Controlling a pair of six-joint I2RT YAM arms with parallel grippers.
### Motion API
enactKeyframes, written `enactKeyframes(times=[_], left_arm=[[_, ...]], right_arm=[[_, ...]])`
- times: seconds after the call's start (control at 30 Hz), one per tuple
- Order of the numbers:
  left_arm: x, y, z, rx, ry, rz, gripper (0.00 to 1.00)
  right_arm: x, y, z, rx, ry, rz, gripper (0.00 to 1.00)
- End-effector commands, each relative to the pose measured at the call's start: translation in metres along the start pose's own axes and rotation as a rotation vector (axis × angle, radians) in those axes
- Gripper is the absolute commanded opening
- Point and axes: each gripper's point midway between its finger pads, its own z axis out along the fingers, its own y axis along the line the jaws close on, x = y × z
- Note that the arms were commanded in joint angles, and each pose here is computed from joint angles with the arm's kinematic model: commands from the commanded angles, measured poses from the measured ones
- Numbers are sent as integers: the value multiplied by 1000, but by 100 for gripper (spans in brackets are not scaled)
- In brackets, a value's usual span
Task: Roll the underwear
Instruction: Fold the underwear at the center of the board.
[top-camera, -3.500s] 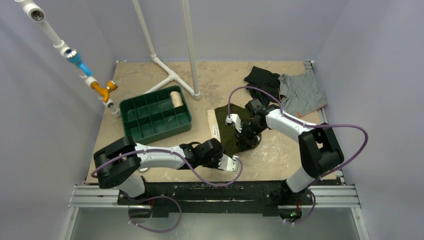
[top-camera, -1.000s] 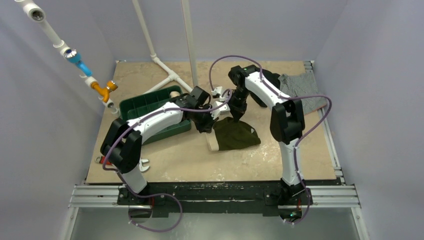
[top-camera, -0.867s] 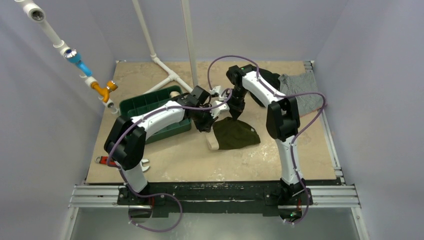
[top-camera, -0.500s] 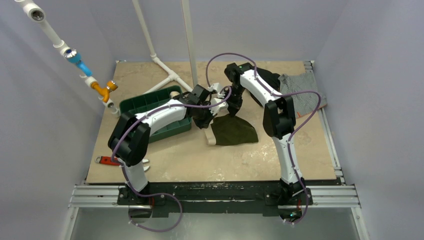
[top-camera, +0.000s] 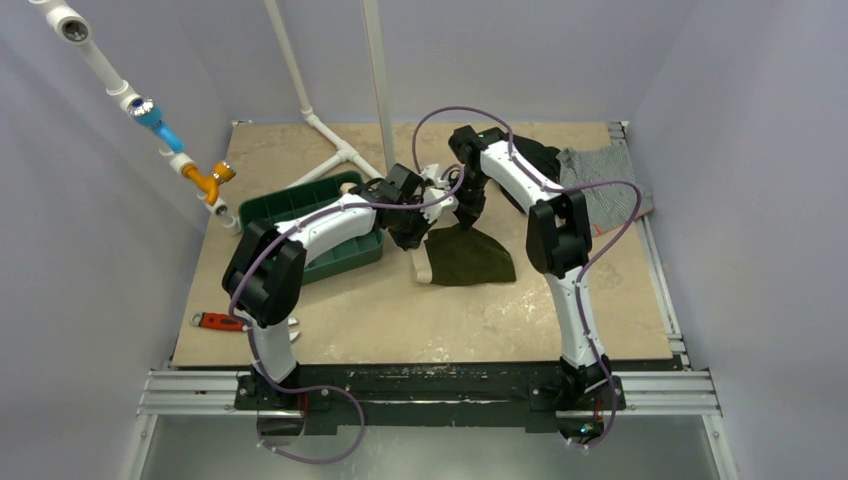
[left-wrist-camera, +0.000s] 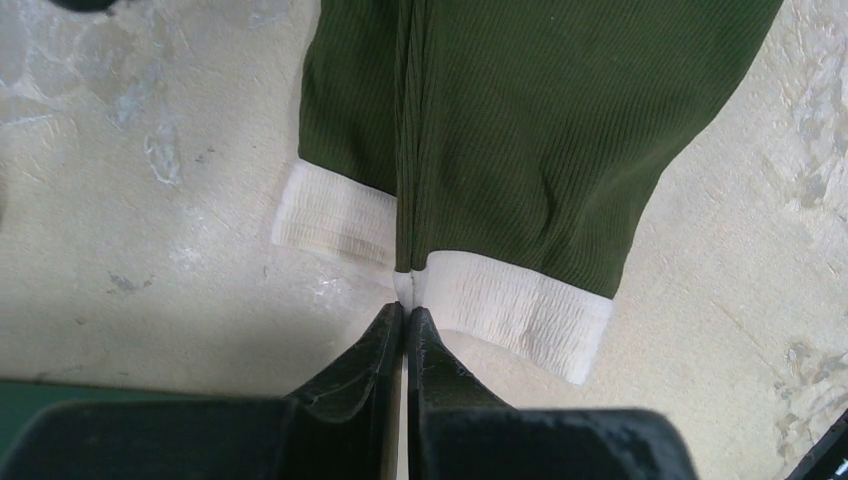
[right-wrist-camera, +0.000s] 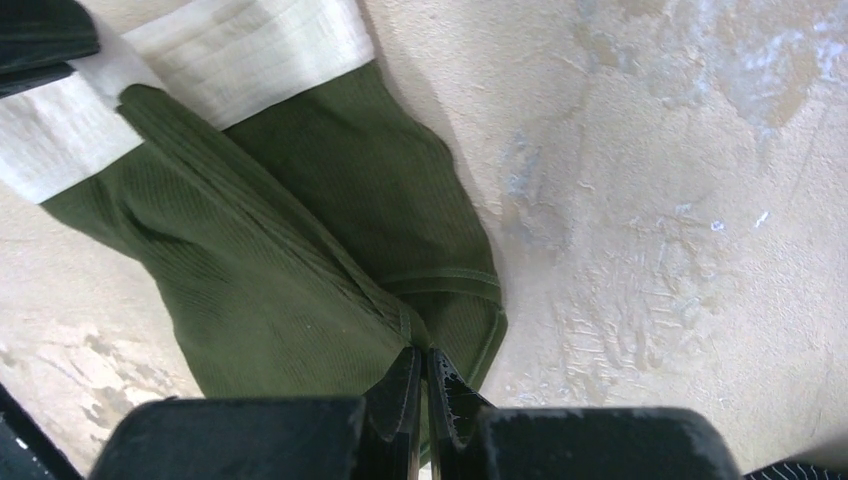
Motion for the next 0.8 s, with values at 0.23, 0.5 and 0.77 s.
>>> enactKeyframes(times=[0.23, 0.5, 0.77], left_arm=[[-41, 34, -15, -161, -107, -52, 0], [-41, 59, -5, -279, -73, -106, 0], [-45, 72, 6, -320, -58, -131, 0]], right_arm=[[3, -22, -26, 128, -67, 45, 2], [2, -30, -40, 166, -117, 76, 2], [3, -39, -45, 202, -128, 107, 0]])
